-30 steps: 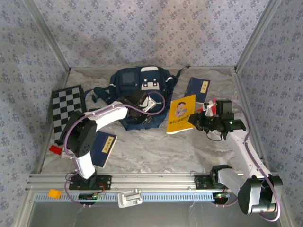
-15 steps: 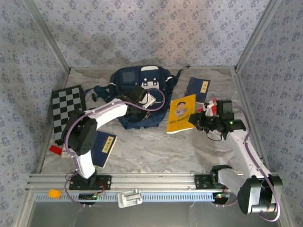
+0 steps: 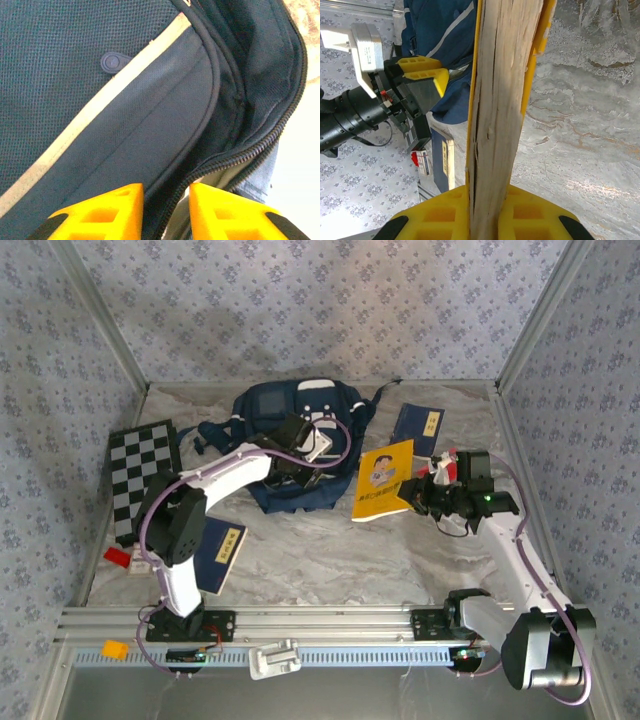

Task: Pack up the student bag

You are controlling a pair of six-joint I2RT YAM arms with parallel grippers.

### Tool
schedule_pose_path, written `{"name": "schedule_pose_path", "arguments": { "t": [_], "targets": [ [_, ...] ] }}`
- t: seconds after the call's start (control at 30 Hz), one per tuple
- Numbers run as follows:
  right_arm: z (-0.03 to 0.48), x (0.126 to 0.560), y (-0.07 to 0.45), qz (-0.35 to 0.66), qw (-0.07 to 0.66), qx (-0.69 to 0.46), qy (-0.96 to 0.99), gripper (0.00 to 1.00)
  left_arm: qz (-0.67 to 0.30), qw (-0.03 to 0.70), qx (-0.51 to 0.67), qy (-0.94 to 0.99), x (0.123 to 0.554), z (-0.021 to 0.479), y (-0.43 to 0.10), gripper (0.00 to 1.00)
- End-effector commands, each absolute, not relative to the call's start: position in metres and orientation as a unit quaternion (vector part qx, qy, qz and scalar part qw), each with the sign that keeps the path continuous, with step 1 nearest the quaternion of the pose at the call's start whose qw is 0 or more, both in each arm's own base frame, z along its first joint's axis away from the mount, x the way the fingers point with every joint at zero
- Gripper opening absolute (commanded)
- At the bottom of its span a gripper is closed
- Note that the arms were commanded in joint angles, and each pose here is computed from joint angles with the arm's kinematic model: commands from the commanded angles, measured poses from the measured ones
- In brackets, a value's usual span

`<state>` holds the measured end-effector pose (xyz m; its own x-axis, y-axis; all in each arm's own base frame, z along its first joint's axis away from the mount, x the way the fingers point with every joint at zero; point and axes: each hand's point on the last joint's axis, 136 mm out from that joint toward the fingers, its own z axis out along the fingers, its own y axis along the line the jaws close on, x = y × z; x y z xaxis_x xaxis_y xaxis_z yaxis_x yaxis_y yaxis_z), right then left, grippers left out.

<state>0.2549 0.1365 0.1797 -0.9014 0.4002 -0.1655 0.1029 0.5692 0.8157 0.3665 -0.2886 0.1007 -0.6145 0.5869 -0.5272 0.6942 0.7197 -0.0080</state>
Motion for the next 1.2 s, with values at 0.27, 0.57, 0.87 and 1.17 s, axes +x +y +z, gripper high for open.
{"name": "schedule_pose_path", "arguments": {
  "t": [0.27,0.57,0.87,1.17],
  "targets": [
    [0.194,0.260,0.140,0.463,0.187,0.122,0.858,0.00,-0.108,0.241,0.366,0.892,0.374,0.093,-0.291,0.18],
    [0.193,0.262,0.139,0.464,0.186,0.123,0.857,0.00,-0.146,0.196,0.401,0.883,0.347,0.071,-0.298,0.28],
    [0.193,0.263,0.139,0.464,0.184,0.122,0.858,0.00,-0.135,0.187,0.394,0.890,0.357,0.065,-0.295,0.03],
    [0.200,0.257,0.132,0.452,0.185,0.127,0.863,0.00,-0.157,0.303,0.339,0.877,0.367,0.160,-0.299,0.00]
  ]
}}
